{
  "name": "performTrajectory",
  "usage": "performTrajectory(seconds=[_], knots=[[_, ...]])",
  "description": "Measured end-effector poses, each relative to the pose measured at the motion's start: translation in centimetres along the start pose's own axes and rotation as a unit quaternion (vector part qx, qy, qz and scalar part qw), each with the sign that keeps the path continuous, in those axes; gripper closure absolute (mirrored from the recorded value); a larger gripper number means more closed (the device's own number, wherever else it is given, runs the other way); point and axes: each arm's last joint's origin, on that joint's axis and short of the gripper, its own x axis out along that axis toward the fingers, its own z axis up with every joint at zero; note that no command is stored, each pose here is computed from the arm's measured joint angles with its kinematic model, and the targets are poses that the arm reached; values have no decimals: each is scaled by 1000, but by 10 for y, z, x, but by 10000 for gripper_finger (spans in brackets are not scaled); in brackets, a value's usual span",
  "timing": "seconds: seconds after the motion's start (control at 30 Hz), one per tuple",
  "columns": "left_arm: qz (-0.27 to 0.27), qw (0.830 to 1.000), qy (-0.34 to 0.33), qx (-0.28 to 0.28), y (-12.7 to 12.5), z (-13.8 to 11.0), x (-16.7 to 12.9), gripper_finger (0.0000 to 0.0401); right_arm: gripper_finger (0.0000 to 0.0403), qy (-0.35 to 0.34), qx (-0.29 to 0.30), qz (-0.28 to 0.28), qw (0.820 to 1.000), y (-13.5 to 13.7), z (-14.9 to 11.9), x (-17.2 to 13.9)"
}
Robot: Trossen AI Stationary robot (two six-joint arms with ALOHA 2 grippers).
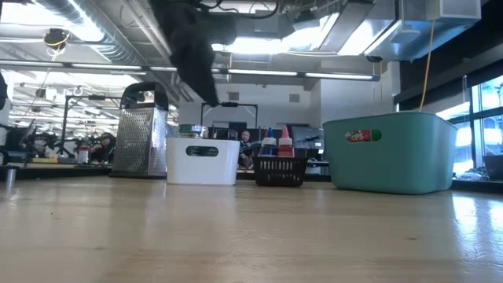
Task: Pick & Place Kitchen Items
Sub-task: Return to Home Position
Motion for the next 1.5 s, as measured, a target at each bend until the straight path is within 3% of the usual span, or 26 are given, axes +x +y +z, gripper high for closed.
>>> performTrajectory(seconds=[0.2,0.37,0.53,0.67,0.77,0.83,0.9,0.97,1.1,1.3,1.5], knots=[[51,998,30,33,-1,-11,-12,386,318,37,-9,-14,999,-11,-6,-12],[63,998,6,3,8,-18,-45,399,386,53,3,-16,998,-20,-8,-37],[52,993,-102,-23,4,-33,-87,399,398,43,12,-19,999,-27,-11,-60],[56,983,-170,-41,3,-66,-107,399,398,37,28,-30,998,-32,-27,-77],[64,974,-207,-74,8,-98,-111,399,399,33,84,-97,991,-42,-42,-97],[60,968,-225,-95,11,-119,-107,399,399,4,113,-124,986,-47,-52,-110],[43,962,-247,-106,13,-134,-101,398,399,-34,126,-100,986,-48,-61,-121],[28,957,-270,-100,14,-147,-93,399,399,-85,117,-78,986,-48,-67,-128],[16,944,-318,-89,17,-168,-73,399,400,-151,98,-99,979,-47,-87,-129],[-53,925,-370,-73,20,-189,-48,399,400,-152,109,-135,973,-45,-115,-121],[-60,916,-387,-85,23,-206,-28,399,400,-175,117,-127,969,-46,-130,-113]])
